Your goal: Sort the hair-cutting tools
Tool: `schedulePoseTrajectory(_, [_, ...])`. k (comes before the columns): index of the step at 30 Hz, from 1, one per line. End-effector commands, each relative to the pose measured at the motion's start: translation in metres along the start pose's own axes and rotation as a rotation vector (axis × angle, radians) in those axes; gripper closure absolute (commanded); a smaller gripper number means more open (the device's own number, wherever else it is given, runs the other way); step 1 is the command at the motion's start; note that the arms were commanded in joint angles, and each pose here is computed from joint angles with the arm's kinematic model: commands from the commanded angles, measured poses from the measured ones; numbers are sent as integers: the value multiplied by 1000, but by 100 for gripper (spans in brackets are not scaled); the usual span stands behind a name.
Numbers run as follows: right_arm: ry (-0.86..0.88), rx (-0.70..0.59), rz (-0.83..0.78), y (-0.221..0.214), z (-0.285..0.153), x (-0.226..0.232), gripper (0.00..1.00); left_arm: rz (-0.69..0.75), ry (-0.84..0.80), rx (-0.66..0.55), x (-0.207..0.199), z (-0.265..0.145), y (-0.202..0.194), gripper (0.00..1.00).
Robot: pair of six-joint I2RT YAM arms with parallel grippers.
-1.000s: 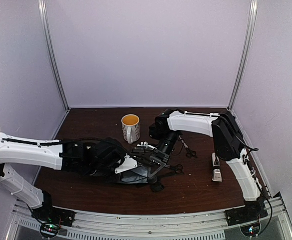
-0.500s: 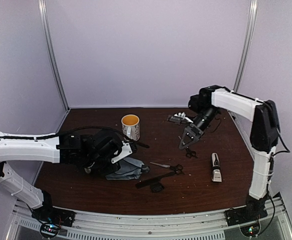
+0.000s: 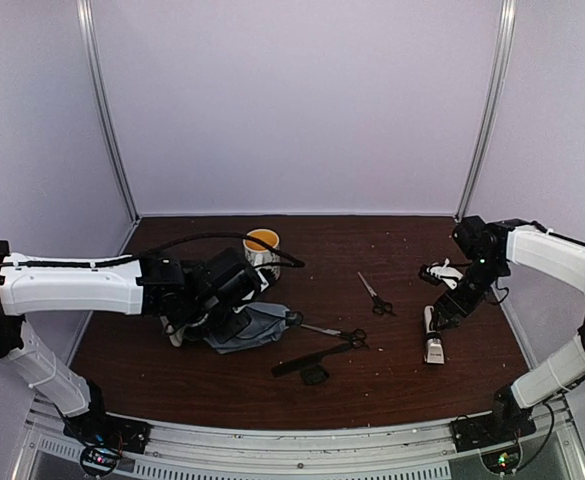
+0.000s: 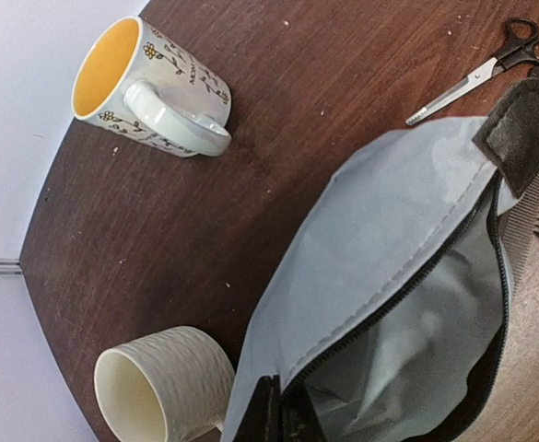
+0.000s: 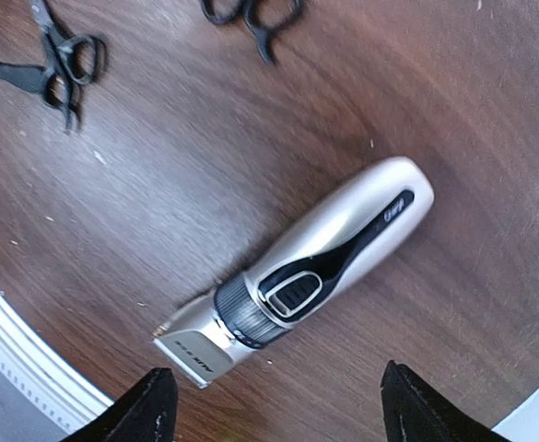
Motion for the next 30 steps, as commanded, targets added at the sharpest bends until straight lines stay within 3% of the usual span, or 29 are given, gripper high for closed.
schedulePoseTrajectory(1, [-67,-23,39,1,4,-6,19,-79,7,-39,7,-5,9,100])
schedulePoseTrajectory(7, [-54,23,54,7,13,-7,16,-63,-30,-21,2,-3,4,100])
schedulePoseTrajectory(9, [-46,50,56,8,19,-6,1,-73,-52,-57,2,-7,4,100])
schedulePoseTrajectory(12, [-54,94,53,10,29,-6,0,-100,-45,-80,5,-9,1,100])
schedulePoseTrajectory(17, [-78,137,12,18,41,-1,5,-110,-30,-72,6,-7,0,100])
schedulePoseTrajectory(24, [-161,180,-53,27,48,1,29,-103,-28,-74,4,-3,-1,100])
schedulePoseTrajectory(30, [-103,200,-111,22,47,7,30,-92,-32,-75,2,0,1,100])
Point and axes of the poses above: each gripper's point midway between its finger pads, its own z axis out along the fingers, its own x axis along the line the jaws close on, y = z × x, the point moved 8 cm from there along -z, back along the fingers, and after that the axes turned 7 degrees about z, right-handed, at the moved point
